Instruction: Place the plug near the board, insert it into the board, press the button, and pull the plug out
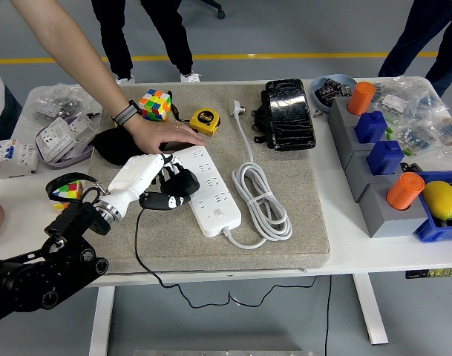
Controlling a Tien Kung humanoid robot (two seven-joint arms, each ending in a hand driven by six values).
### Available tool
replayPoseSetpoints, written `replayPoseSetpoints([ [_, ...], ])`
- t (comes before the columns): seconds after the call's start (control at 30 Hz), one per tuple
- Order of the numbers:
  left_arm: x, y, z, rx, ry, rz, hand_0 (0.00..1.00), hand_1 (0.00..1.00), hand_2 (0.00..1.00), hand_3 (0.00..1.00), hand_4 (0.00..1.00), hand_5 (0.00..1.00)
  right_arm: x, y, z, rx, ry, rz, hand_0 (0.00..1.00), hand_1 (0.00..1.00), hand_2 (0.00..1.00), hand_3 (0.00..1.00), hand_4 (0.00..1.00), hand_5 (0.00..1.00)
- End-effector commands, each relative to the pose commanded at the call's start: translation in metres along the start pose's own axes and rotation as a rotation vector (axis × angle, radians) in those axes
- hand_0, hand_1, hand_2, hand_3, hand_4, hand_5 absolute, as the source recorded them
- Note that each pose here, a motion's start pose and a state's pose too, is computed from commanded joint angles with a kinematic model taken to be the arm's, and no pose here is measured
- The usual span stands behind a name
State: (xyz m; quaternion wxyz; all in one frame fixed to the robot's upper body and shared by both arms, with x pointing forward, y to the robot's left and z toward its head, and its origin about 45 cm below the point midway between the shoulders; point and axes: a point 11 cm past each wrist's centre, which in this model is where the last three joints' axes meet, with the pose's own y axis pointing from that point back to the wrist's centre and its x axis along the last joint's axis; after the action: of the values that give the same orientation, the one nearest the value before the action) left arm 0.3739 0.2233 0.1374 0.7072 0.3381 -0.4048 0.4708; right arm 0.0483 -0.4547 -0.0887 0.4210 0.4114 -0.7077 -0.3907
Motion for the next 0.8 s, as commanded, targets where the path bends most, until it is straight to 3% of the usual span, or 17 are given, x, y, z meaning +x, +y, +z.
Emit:
replayPoseSetpoints([
  [0.8, -0.0014, 0.0001, -0.0037, 0.01, -0.014, -0.006, 0.278, 0.362, 0.396, 0.543, 0.786, 0.002, 0.0008, 0.0001, -0.0005, 0.003, -0.002, 0.002, 0.572, 0.645, 0.621, 0.539, 0.922, 0.476],
])
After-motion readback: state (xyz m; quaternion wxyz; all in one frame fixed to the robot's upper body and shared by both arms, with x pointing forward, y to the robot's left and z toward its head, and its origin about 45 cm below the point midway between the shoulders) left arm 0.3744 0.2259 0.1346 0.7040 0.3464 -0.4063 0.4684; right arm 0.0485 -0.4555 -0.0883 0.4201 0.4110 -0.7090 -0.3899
